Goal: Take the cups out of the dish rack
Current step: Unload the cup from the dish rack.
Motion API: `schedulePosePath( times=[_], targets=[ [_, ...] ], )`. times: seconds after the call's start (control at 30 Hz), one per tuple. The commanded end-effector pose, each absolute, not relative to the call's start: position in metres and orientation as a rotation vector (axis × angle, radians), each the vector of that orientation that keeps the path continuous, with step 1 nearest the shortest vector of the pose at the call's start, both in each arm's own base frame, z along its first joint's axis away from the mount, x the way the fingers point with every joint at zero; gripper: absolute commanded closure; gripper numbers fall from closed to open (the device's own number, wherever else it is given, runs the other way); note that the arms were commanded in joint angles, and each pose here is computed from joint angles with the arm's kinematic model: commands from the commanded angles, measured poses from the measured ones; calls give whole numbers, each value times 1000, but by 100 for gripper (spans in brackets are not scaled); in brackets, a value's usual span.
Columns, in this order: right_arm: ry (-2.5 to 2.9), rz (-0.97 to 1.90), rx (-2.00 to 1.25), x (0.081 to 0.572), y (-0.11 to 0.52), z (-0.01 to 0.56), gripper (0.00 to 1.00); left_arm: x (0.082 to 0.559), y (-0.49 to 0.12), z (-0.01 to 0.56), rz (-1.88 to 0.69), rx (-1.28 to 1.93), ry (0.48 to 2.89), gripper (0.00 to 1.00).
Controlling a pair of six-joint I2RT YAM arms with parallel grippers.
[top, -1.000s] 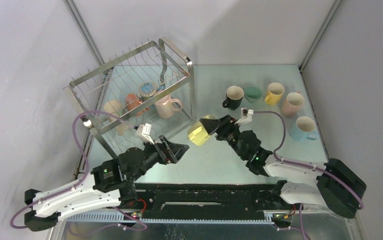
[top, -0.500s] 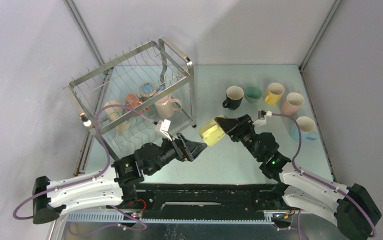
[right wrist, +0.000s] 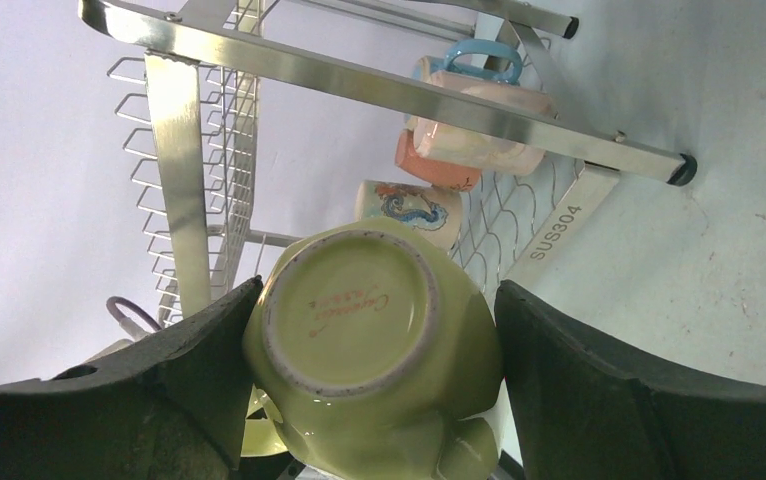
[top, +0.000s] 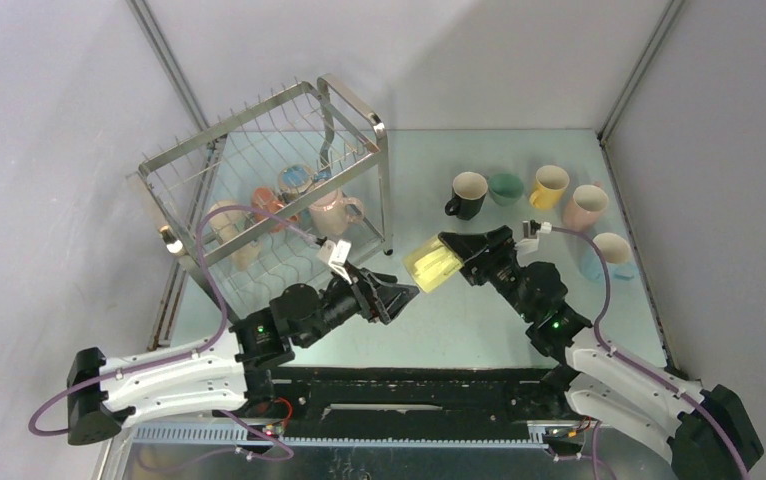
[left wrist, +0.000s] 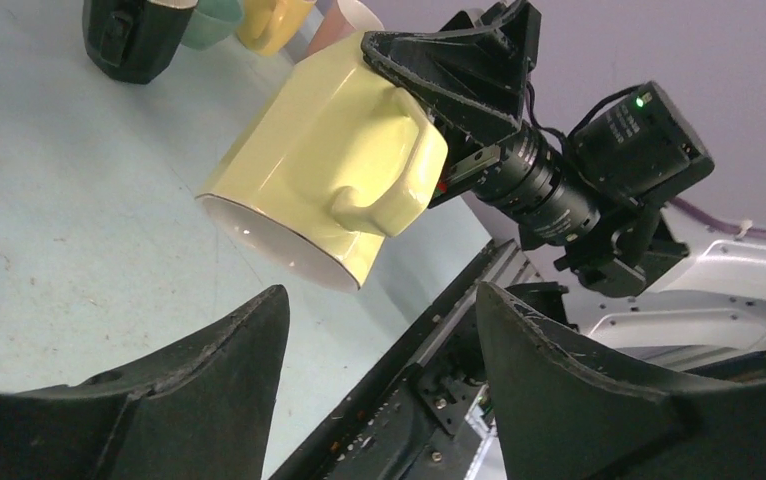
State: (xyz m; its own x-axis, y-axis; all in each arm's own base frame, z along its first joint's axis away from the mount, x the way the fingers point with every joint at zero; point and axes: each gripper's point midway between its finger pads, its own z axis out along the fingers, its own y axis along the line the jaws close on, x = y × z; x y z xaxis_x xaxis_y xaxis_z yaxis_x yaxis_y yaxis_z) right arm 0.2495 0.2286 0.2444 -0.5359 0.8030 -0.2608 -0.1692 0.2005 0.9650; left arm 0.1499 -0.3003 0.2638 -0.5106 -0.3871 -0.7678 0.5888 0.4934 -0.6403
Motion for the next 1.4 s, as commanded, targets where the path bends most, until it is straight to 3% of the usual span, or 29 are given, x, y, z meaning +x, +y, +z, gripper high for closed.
schedulePosePath(
  times=[0.0,0.2,0.47,0.8,1.37],
  targets=[
    [1499,1623,618,243,222,292,73,150,-304,280,-1161,299,1630,27],
    [1497,1638,592,239,220,296,73,151,-308,285,-1186,287,1622,27],
    [1465,1633,574,234,210,295,73,135,-323,312,-1438,205,1626,27],
    [1454,1673,561,229,203,301,73,144,-330,305,-1373,241,1660,29],
    [1422,1684,561,220,192,300,73,148,-336,335,-1715,-17,1643,30]
  ],
)
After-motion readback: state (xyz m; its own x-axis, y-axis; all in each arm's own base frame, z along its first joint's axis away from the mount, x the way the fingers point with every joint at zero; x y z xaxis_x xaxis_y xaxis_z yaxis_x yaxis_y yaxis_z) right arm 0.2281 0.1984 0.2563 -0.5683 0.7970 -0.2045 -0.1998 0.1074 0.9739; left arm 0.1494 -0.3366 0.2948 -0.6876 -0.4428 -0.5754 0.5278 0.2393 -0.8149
